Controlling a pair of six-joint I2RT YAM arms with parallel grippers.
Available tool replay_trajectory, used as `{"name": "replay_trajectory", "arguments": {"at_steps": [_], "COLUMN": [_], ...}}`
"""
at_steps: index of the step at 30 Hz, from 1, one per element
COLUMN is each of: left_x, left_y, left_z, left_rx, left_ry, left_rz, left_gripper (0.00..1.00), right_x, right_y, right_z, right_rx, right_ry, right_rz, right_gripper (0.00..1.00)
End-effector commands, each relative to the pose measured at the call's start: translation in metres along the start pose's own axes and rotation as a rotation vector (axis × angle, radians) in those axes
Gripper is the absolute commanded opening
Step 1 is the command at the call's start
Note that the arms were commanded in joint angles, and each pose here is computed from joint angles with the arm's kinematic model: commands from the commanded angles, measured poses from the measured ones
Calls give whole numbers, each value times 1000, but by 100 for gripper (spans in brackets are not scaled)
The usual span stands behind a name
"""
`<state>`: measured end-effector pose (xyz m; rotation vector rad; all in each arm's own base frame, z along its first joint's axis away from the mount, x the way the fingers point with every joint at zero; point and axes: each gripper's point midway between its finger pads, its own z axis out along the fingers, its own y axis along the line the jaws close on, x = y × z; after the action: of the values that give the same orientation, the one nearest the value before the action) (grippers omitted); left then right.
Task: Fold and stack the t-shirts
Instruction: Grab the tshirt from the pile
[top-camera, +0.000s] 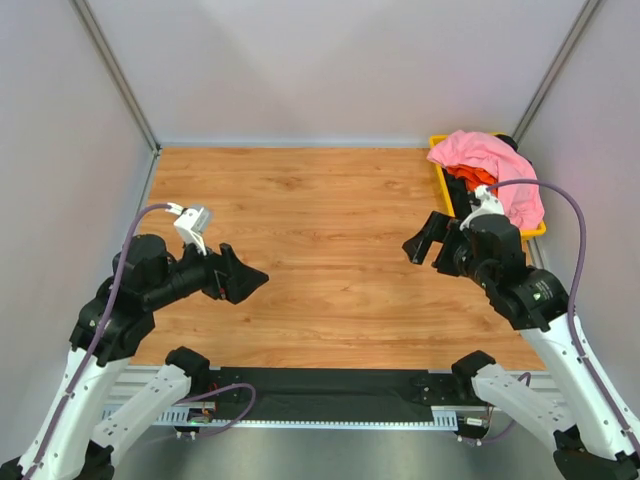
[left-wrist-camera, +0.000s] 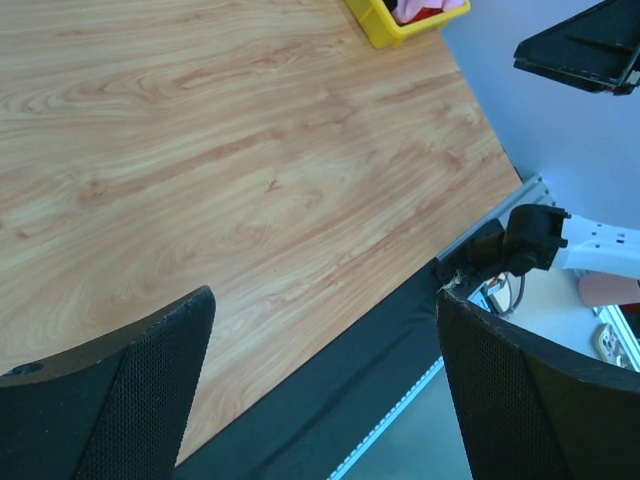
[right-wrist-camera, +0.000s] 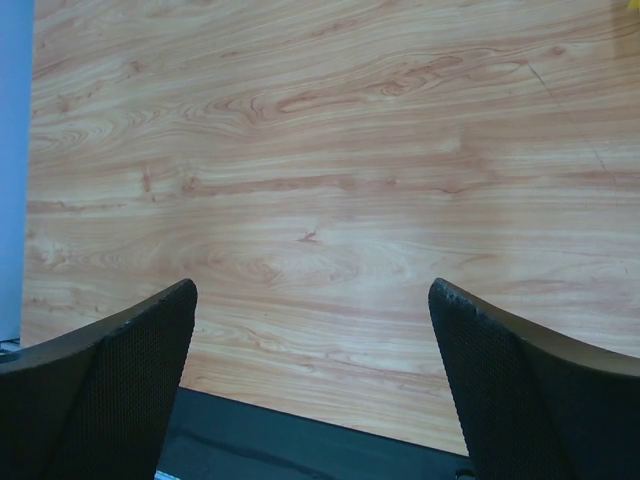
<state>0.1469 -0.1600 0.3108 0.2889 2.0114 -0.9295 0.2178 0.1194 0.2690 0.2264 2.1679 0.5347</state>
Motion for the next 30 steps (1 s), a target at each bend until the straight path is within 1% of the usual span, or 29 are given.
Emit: {"name": "replay_trajectory", "arguments": {"at_steps": [1,5,6,8,9,10,11,12,13,14,15,17,18,19,20,21,22,23,28,29,30], "left_x": [4,4,5,7,8,11,14,19,22,26,27,31,31,31,32,32,32,32,41,42,44], "left_y": [0,4,6,9,7,6,6,1,1,3,6,12,16,18,20,22,22,23,28,32,35], "left_z": [-1,3,6,15,17,20,25,27,29,34,36,42,43,45,49,50,52,54,57,57,57], "left_rx": [-1,-11,-17,-15,0,13,25,62,75,83,77,63,49,41,39,35,35,37,22,5,-5], "left_ry": [19,30,40,55,65,82,104,126,138,144,144,158,158,162,170,171,172,176,214,217,218], "left_rz": [-3,6,3,-6,-15,-19,-28,-30,-30,-31,-29,-16,-9,-4,2,3,4,6,-2,3,3], "left_gripper": [98,98,98,98,98,98,97,98,98,98,98,97,98,98,98,98,98,98,98,98,98], "right_x": [-11,-28,-36,-64,-68,-77,-98,-100,-115,-127,-126,-153,-151,-155,-160,-165,-168,-163,-179,-178,-181], "right_y": [7,-6,-20,-34,-49,-56,-64,-76,-97,-103,-114,-136,-154,-176,-188,-200,-214,-224,-255,-261,-270], "right_z": [-3,10,24,33,52,60,64,85,89,94,111,120,137,137,139,151,150,161,171,174,174], "right_rx": [-29,78,178,290,384,412,419,453,498,505,519,558,611,673,715,742,771,775,764,764,772], "right_ry": [-49,-106,-123,-181,-158,-159,-176,-135,-155,-169,-135,-189,-155,-148,-148,-128,-113,-75,-117,-109,-123], "right_rz": [31,-4,-39,-39,-49,-35,14,31,95,119,135,153,157,176,179,188,210,209,211,204,213], "right_gripper": [100,100,100,100,100,100,100,99,99,99,98,97,95,93,90,86,84,80,68,63,62]}}
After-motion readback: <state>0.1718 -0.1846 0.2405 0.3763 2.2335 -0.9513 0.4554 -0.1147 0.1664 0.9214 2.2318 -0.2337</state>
